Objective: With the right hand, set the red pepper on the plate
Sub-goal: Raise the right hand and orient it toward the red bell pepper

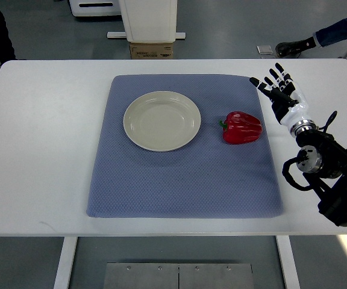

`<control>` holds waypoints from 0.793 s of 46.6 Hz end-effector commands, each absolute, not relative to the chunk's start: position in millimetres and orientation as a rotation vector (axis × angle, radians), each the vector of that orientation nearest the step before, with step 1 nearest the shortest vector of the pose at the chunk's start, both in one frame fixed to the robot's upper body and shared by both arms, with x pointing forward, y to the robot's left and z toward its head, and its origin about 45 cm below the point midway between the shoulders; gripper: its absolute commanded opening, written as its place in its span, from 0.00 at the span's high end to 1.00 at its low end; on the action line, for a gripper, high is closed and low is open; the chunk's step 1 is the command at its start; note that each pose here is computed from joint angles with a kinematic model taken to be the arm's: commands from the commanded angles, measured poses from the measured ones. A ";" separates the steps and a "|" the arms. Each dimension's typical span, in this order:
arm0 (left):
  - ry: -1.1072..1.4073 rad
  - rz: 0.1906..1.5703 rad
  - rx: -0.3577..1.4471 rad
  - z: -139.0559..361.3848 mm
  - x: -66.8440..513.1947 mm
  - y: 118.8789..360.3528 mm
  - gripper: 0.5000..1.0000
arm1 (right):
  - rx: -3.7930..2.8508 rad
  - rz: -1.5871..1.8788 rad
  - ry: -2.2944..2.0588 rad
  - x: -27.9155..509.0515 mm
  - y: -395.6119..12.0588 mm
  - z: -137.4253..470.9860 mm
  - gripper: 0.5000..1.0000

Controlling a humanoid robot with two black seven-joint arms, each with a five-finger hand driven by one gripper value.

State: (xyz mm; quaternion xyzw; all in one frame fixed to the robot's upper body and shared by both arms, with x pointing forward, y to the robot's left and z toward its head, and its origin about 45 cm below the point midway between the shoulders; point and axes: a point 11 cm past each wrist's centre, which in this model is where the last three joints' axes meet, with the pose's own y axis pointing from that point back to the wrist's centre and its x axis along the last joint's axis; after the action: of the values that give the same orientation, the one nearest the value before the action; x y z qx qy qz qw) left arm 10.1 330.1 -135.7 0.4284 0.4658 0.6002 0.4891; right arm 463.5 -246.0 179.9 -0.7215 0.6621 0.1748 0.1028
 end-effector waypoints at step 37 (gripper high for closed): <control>1.132 1.458 1.041 -135.7 10.1 330.1 0.00 | -2.147 0.490 1.905 465.6 -246.8 187.3 0.00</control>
State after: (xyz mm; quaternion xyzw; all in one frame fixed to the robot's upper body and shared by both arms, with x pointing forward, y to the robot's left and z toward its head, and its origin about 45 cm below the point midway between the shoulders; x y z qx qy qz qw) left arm 10.1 330.0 -135.7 0.4284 0.4659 0.6001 0.4892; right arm 465.4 -247.5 187.1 -0.7321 0.6504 0.1671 0.1148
